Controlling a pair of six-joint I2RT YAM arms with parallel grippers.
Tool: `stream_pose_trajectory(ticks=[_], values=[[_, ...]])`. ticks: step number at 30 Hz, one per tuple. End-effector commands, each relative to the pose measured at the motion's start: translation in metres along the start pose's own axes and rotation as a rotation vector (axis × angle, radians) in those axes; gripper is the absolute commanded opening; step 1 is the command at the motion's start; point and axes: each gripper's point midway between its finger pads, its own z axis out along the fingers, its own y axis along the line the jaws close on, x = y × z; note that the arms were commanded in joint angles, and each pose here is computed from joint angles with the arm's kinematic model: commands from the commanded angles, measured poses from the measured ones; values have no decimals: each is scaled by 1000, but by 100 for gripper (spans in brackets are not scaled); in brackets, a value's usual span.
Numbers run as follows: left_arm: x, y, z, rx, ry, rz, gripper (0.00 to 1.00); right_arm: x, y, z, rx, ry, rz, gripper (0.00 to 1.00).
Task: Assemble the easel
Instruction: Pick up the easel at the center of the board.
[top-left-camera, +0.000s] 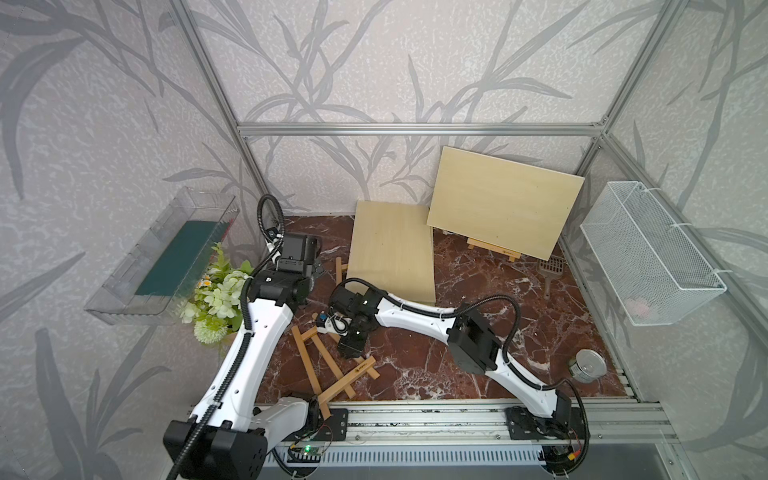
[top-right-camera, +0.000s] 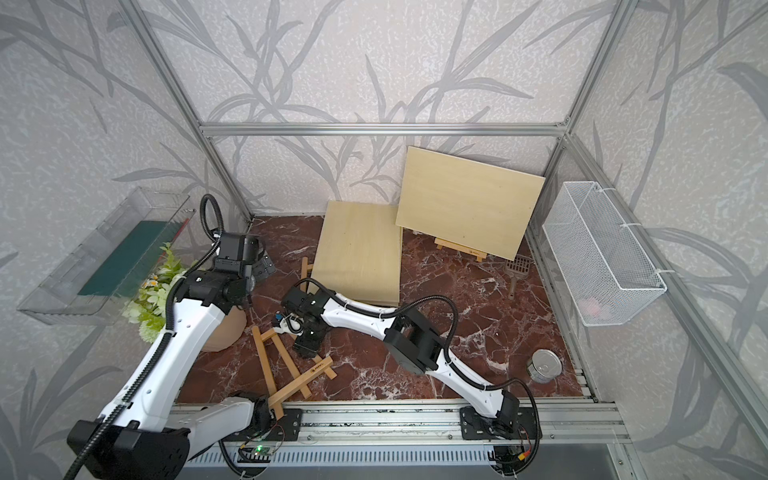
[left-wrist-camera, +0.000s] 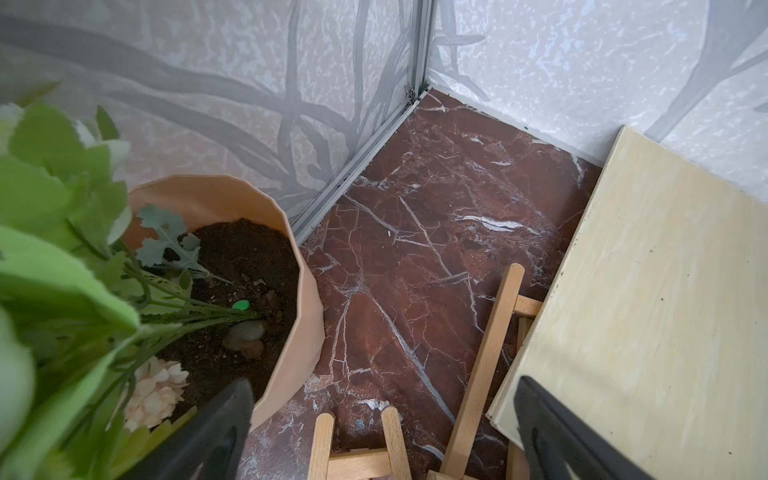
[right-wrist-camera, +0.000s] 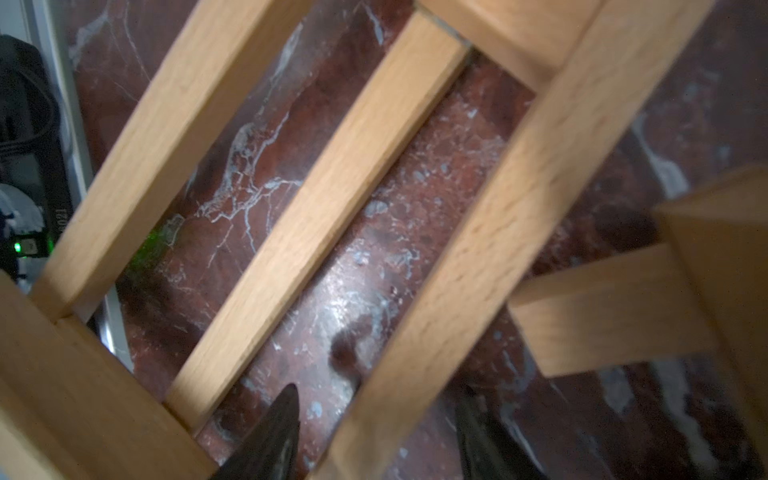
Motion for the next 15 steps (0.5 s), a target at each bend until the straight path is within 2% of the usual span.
stream_pose_trajectory(ticks=[1, 6, 11, 13, 15], values=[[-1, 13, -7, -43, -7, 27, 99, 42, -1, 21, 68, 185, -25, 51], [-7, 9, -6, -35, -11, 30, 99, 27, 14, 15, -7, 120, -53, 25], [-17, 5, -10, -20, -25, 12, 99, 5, 25, -11, -38, 4, -124, 5], [-21, 5, -14, -15, -34, 5, 100, -2, 30, -28, -52, -56, -150, 0], [-26, 5, -19, -10, -44, 1, 99, -9, 36, -53, -70, -131, -179, 0]])
